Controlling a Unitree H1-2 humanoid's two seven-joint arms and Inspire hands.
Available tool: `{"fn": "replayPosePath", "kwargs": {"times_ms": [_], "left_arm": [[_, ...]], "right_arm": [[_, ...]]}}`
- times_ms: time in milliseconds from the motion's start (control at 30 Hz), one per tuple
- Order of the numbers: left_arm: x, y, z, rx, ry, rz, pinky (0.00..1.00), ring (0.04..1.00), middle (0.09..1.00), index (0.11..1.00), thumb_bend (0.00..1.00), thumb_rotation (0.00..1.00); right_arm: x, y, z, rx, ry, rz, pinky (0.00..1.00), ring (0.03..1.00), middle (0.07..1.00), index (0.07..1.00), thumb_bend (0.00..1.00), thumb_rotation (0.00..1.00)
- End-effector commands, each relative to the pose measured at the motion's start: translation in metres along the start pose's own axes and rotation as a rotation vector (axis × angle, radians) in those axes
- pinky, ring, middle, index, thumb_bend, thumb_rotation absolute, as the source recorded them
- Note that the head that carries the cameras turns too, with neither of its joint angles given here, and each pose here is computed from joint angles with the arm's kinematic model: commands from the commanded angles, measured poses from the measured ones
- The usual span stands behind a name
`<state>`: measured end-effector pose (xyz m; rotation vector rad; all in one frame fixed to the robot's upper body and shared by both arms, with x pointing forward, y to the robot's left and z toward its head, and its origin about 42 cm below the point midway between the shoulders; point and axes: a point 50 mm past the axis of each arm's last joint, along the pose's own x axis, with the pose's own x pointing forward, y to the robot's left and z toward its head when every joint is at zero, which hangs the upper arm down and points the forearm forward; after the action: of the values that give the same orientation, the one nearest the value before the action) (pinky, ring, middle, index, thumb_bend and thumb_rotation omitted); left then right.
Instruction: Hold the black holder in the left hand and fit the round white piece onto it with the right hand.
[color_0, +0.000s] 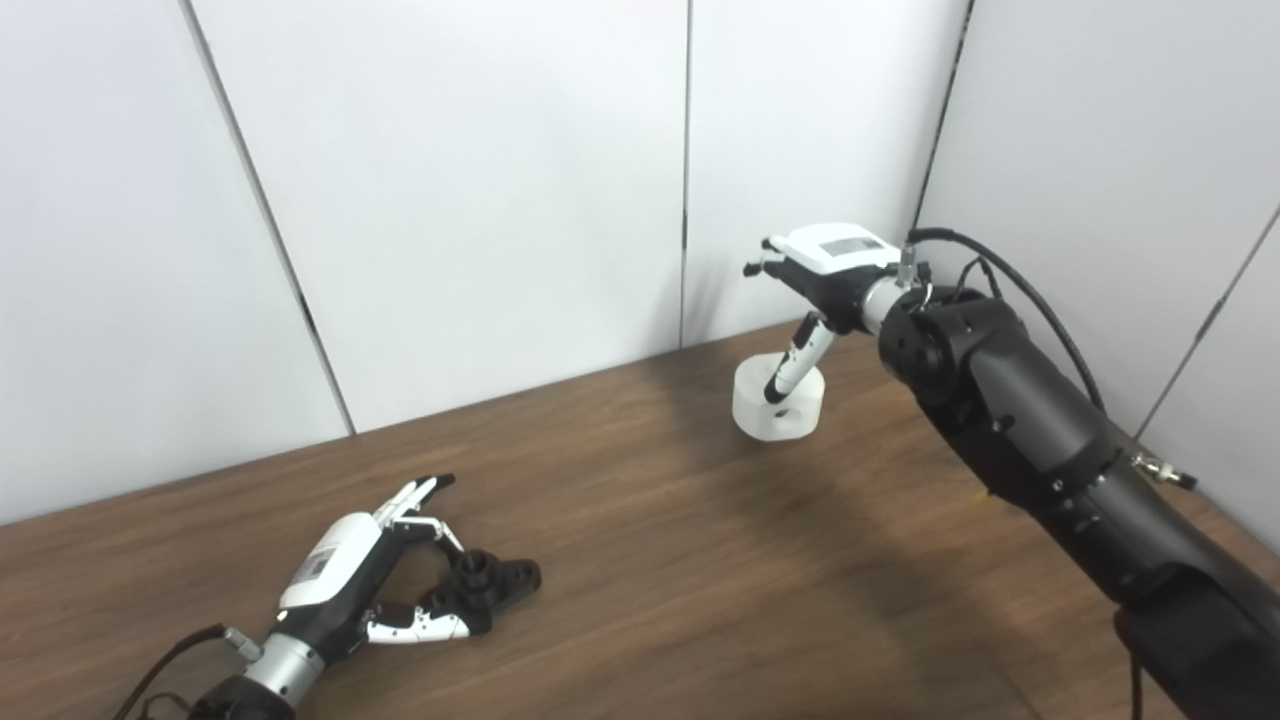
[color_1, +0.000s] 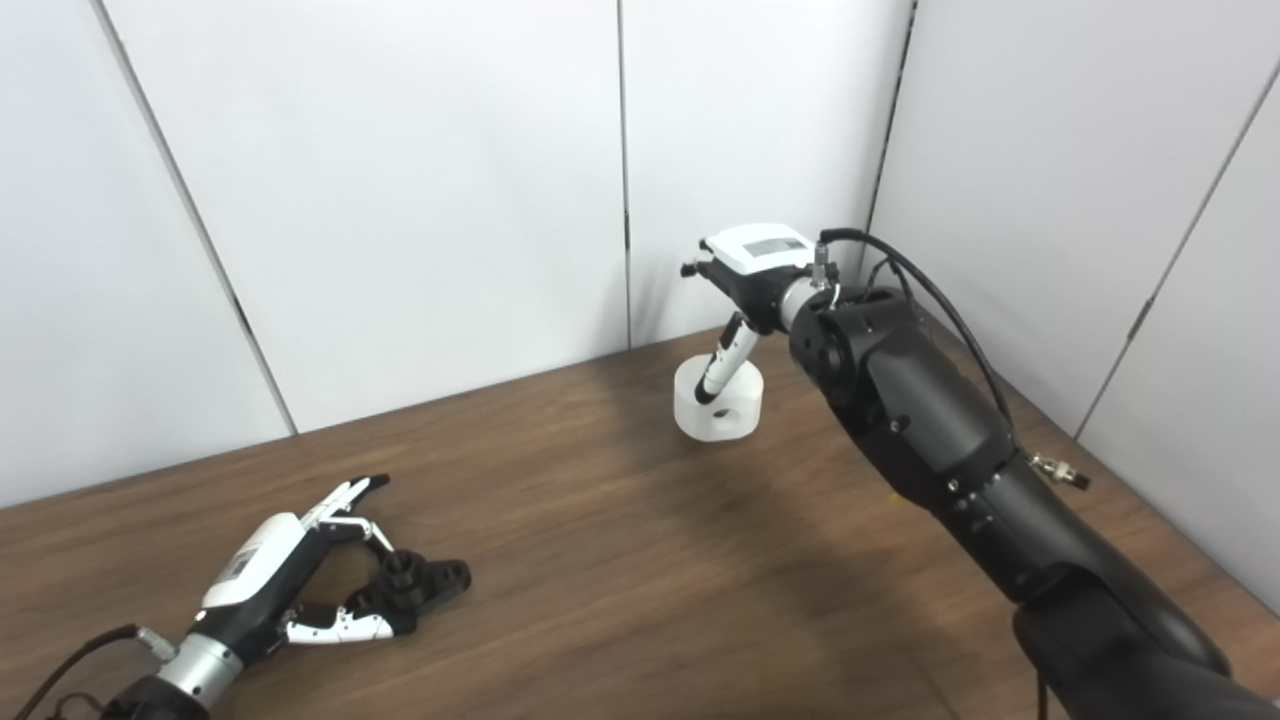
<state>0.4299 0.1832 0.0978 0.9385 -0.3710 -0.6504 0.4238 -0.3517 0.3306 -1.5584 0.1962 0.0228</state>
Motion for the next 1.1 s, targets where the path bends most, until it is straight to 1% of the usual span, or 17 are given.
{"fn": "replayPosePath", "kwargs": {"times_ms": [0,167,300,500,600,667,733,800,867,967,1067], "left_arm": [[-0.052,-0.055,-0.029,0.028,0.121,-0.224,0.96,1.0,0.97,0.488,0.52,0.08],[-0.052,-0.053,-0.029,0.032,0.119,-0.227,0.96,1.0,0.974,0.488,0.52,0.08],[-0.052,-0.052,-0.029,0.022,0.122,-0.227,0.98,1.0,0.976,0.488,0.52,0.08],[-0.052,-0.054,-0.029,0.028,0.122,-0.222,0.97,1.0,0.975,0.488,0.52,0.08],[-0.053,-0.056,-0.029,0.038,0.12,-0.217,0.95,1.0,0.971,0.488,0.52,0.08],[-0.053,-0.056,-0.03,0.033,0.123,-0.223,0.96,1.0,0.973,0.488,0.52,0.08],[-0.053,-0.056,-0.029,0.027,0.123,-0.225,0.97,1.0,0.977,0.488,0.52,0.08],[-0.053,-0.056,-0.029,0.029,0.121,-0.223,0.97,1.0,0.974,0.488,0.52,0.08],[-0.053,-0.057,-0.029,0.03,0.121,-0.219,0.96,1.0,0.971,0.488,0.52,0.08],[-0.053,-0.057,-0.029,0.028,0.121,-0.217,0.96,1.0,0.973,0.488,0.52,0.08],[-0.053,-0.057,-0.028,0.028,0.118,-0.209,0.95,1.0,0.971,0.487,0.52,0.08]], "right_arm": [[0.003,-0.032,-0.004,0.0,0.022,-0.085,0.85,0.972,0.984,0.92,1.0,0.33],[0.012,-0.026,-0.007,0.011,0.036,-0.014,0.87,0.976,0.999,0.924,1.0,0.35],[0.018,-0.019,-0.008,0.006,0.047,0.013,0.89,0.98,0.996,0.921,1.0,0.35],[0.029,-0.008,-0.011,0.026,0.056,0.04,0.8,0.966,0.984,0.911,1.0,0.32],[0.033,-0.001,-0.012,0.019,0.054,0.053,0.85,0.98,0.985,0.911,1.0,0.32],[0.035,0.003,-0.012,0.014,0.05,0.055,0.86,0.983,0.985,0.908,1.0,0.32],[0.037,0.007,-0.012,0.004,0.052,0.06,0.83,0.979,0.984,0.907,1.0,0.33],[0.04,0.01,-0.011,-0.014,0.059,0.066,0.76,0.959,0.979,0.906,1.0,0.33],[0.042,0.014,-0.011,-0.025,0.061,0.069,0.72,0.944,0.972,0.907,1.0,0.33],[0.044,0.02,-0.01,-0.007,0.051,0.071,0.75,0.942,0.973,0.909,1.0,0.3],[0.047,0.025,-0.01,0.006,0.047,0.073,0.82,0.947,0.976,0.902,1.0,0.29]]}}
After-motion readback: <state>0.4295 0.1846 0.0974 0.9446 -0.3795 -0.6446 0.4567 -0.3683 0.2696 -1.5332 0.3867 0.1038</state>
